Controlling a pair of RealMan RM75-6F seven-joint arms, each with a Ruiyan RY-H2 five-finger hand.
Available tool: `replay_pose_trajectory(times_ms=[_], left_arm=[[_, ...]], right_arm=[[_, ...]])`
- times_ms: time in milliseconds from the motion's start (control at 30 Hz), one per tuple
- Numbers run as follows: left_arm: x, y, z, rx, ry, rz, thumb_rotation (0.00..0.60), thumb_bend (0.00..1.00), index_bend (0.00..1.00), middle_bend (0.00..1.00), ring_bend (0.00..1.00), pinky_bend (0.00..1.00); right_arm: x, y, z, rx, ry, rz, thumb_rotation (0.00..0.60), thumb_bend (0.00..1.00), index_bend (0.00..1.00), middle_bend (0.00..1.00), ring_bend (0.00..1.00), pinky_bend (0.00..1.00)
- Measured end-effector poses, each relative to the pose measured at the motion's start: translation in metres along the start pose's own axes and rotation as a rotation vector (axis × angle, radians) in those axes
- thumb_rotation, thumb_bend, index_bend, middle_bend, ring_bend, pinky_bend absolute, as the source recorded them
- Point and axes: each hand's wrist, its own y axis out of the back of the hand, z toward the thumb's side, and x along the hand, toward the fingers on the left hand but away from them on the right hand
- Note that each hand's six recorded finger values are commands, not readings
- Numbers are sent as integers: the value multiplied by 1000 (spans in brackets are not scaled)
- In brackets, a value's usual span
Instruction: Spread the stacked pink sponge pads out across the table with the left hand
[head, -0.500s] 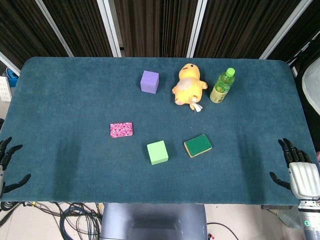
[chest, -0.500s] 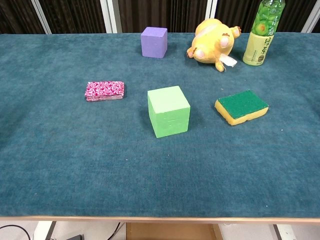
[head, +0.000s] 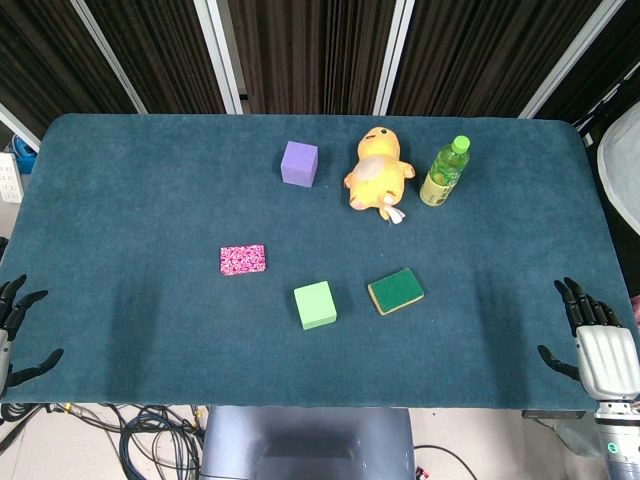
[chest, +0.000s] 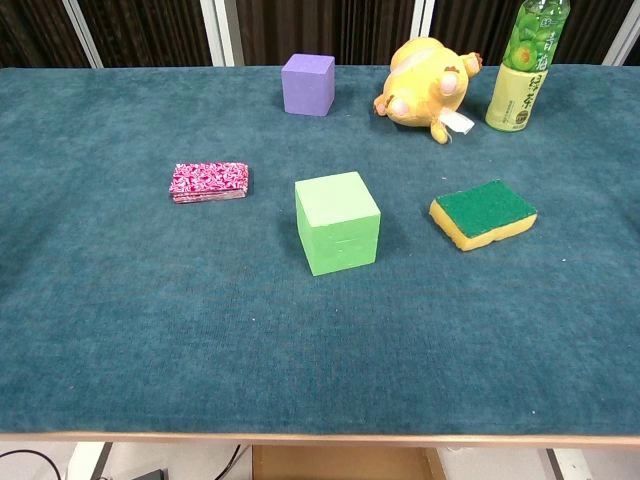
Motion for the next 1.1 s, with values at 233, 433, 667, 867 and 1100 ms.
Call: replay_pose_trajectory(times_ms=[233, 433, 667, 867, 1100], left_arm=[[4, -5, 3, -29, -6, -2, 600, 168, 242, 100, 0, 0], [14, -9, 6, -45, -3, -20, 600, 165, 241, 99, 0, 0], [73, -11, 33, -29, -19, -107, 600, 165, 253, 89, 0, 0], [126, -28, 77, 14, -39, -286, 600, 164, 255, 84, 0, 0], [171, -48, 130, 19, -24, -405, 600, 165, 275, 84, 0, 0]], right_arm=[[0, -4, 0, 3, 3, 22, 600, 187, 4, 74, 159, 216], [1, -3, -2, -6, -2, 33, 600, 187, 4, 73, 159, 217], [0, -3, -5, -13, -1, 35, 600, 187, 4, 74, 159, 216], [-1, -4, -7, -14, -8, 39, 600, 186, 4, 74, 159, 217], [-2, -5, -9, -15, -13, 44, 600, 187, 4, 73, 159, 217]])
